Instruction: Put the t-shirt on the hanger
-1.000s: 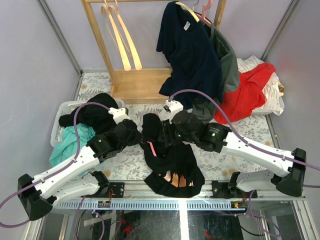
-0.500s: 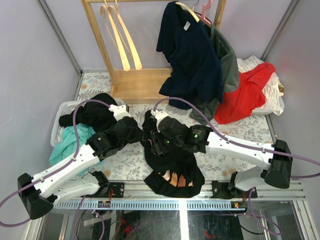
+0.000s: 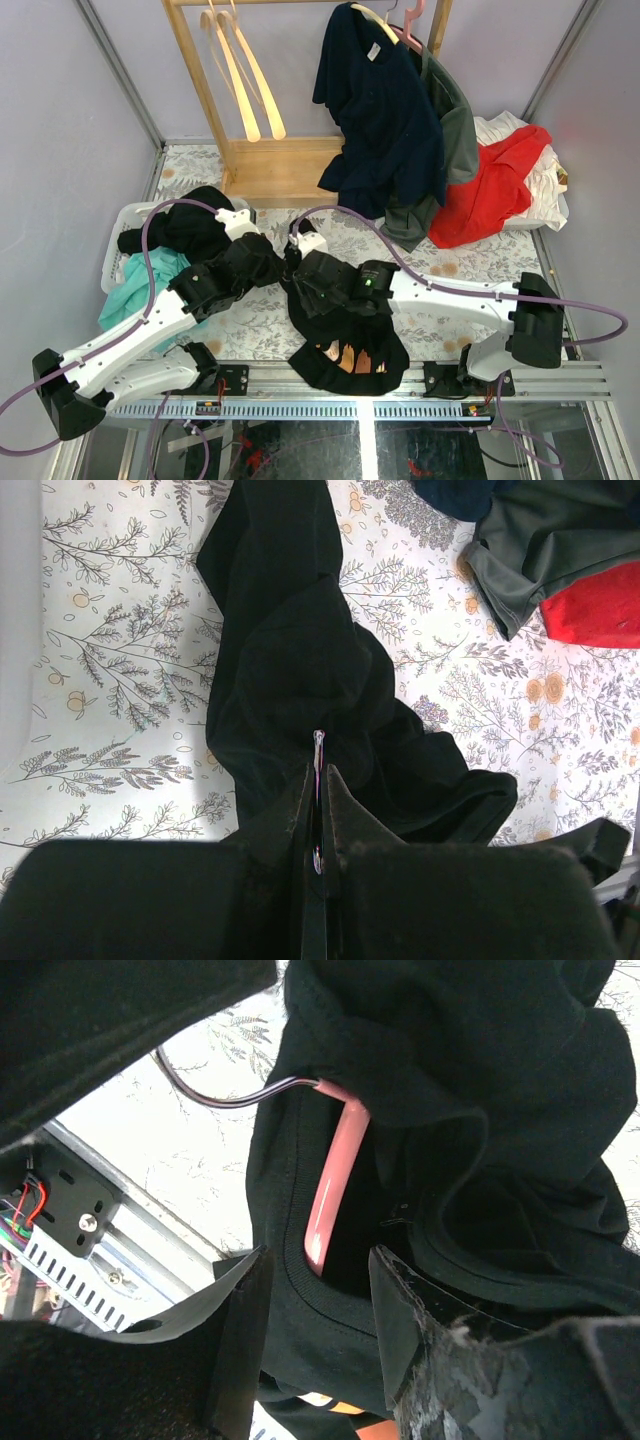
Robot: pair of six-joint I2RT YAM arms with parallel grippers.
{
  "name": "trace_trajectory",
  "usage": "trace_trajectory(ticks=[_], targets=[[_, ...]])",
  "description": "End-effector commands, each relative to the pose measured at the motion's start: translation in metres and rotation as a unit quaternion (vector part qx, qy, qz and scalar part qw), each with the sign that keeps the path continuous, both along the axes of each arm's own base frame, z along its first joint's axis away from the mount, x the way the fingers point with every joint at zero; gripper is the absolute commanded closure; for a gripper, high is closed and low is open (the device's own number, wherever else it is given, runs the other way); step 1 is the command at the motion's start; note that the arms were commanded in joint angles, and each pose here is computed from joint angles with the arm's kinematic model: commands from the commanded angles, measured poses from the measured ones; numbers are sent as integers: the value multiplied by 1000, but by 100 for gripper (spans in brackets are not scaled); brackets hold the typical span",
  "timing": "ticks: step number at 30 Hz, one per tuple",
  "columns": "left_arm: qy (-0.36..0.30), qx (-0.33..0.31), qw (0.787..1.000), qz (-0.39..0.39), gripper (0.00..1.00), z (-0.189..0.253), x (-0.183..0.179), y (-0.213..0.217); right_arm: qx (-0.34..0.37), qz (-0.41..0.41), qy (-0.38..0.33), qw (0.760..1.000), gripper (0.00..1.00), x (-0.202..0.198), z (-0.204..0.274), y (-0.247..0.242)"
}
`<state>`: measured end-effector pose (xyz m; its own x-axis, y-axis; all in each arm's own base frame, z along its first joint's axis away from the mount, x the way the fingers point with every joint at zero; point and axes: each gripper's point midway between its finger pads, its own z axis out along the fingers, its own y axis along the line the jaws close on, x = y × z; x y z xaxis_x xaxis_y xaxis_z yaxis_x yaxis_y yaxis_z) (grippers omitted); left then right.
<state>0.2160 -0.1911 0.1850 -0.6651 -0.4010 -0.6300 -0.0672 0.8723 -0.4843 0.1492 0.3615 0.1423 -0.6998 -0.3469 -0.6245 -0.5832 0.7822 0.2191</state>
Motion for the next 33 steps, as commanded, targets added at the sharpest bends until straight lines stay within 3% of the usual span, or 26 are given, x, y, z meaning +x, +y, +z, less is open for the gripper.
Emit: trace_trajectory(ticks=[1, 10, 33], targets=[[-30, -29, 999, -4, 100, 27, 6, -8, 11, -27, -57, 998, 51, 12, 19, 13], [-31, -36, 999, -7, 100, 31, 4, -8, -39, -68, -125, 989, 61, 28, 10, 8], [-33, -42, 999, -12, 100, 37, 4, -10, -53, -90, -164, 981, 59, 27, -9, 13]])
